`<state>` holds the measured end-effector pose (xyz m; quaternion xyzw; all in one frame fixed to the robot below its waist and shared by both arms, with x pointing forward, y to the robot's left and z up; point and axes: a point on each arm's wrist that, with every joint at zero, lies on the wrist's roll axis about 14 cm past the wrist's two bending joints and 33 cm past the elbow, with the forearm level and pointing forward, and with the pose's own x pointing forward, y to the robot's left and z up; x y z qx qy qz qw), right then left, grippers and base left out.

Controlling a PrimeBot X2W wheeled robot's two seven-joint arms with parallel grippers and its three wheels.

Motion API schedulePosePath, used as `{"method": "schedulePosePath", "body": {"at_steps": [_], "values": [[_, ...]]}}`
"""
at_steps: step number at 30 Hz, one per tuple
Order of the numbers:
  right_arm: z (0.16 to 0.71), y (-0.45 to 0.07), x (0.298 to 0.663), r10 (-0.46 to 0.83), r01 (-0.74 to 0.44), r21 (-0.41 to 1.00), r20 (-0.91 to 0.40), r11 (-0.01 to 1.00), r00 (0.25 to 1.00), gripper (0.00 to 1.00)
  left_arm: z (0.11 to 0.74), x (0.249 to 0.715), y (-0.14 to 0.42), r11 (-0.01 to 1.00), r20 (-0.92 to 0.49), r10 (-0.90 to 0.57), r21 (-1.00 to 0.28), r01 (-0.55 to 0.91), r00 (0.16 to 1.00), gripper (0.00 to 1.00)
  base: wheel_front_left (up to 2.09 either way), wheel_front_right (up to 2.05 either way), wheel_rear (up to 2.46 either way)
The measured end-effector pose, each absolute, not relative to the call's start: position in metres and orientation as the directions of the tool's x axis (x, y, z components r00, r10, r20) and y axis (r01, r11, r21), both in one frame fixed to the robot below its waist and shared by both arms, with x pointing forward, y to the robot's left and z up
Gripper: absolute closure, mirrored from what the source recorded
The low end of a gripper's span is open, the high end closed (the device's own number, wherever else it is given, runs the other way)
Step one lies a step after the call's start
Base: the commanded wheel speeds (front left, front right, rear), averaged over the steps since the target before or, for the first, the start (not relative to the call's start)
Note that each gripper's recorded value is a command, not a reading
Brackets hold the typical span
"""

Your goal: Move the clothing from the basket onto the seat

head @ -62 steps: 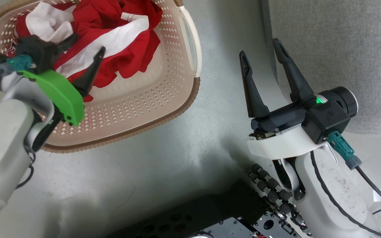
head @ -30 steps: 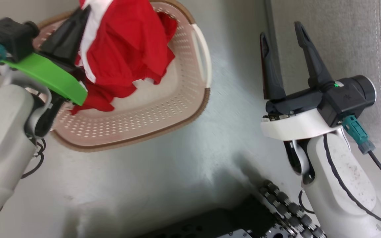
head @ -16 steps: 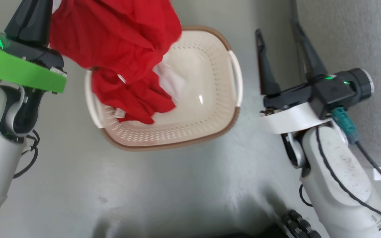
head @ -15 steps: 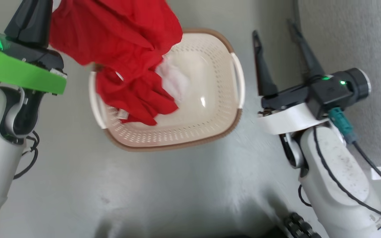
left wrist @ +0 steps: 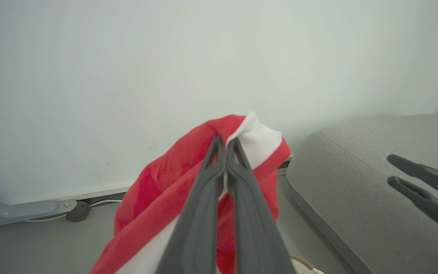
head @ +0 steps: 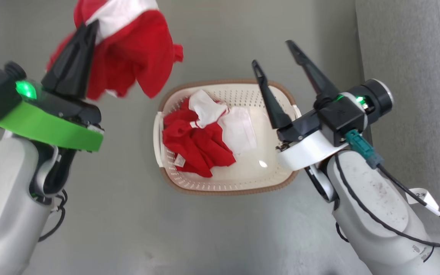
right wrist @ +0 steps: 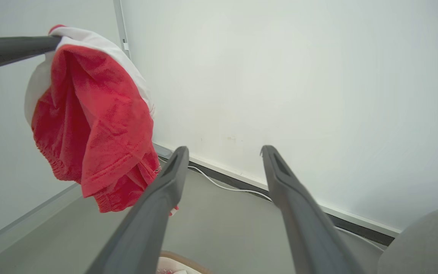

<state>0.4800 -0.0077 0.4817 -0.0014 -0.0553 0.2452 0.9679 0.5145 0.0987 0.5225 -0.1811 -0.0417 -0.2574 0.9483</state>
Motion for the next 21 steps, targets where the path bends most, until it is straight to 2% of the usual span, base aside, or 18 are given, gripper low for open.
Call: {"method": "schedulePosePath", "body": {"at_steps": [12,21], "values": [[0.542,0.04,0.438,0.629,-0.635,-0.042,0.209,0.771,0.749,0.0,0.574,0.459,0.101,0.81,0.239,-0.482,-0.245,0.532,0.843,1.0,0.0,0.0,0.0],[0.564,0.072,0.387,0.73,-0.751,0.002,0.232,0.66,0.642,0.0,0.607,0.41,0.085,0.781,0.298,-0.519,-0.216,0.586,0.801,1.0,0.0,0.0,0.0]]}}
